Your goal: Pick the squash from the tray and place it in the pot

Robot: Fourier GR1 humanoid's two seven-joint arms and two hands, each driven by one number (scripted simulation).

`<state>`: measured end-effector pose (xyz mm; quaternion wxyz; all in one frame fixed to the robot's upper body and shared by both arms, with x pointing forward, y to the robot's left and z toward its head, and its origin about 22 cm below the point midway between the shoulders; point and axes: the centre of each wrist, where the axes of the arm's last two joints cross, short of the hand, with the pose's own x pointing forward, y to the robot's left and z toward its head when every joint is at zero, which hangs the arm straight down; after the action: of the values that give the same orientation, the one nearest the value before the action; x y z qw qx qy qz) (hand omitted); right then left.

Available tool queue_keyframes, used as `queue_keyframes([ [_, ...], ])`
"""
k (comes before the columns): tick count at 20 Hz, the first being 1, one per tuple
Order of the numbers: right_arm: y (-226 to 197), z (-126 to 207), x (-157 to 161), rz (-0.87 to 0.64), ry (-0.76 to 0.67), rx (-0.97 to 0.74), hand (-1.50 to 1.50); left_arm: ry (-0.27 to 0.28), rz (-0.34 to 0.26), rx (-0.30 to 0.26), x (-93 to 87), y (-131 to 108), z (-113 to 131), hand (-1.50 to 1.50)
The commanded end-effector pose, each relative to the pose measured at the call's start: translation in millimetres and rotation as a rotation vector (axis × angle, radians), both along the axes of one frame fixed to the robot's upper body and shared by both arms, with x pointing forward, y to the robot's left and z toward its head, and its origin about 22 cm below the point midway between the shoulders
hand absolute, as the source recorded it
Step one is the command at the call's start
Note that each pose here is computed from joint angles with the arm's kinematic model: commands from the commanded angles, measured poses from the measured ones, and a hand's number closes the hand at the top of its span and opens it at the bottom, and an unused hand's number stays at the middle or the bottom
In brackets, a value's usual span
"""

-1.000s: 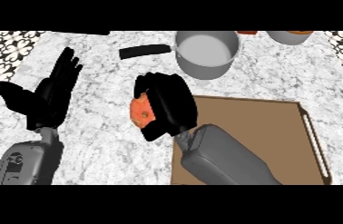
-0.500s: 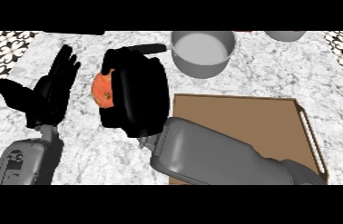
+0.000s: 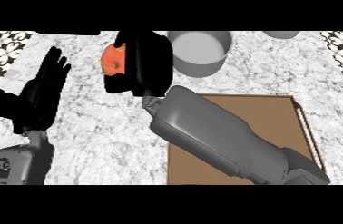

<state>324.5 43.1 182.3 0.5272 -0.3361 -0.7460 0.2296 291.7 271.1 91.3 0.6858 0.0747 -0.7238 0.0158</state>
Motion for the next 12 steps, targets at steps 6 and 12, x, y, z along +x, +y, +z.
queue_keyframes([
  [6, -23.7, -32.2, 61.2, -0.208, -0.068, -0.23, 1.5, -0.001, 0.014, -0.003, -4.1, -0.8, -12.0, 0.0],
  [12, -44.8, -60.0, 86.6, -0.271, -0.051, -0.312, 1.5, -0.023, 0.008, -0.003, 1.1, -8.5, -4.8, 0.0],
])
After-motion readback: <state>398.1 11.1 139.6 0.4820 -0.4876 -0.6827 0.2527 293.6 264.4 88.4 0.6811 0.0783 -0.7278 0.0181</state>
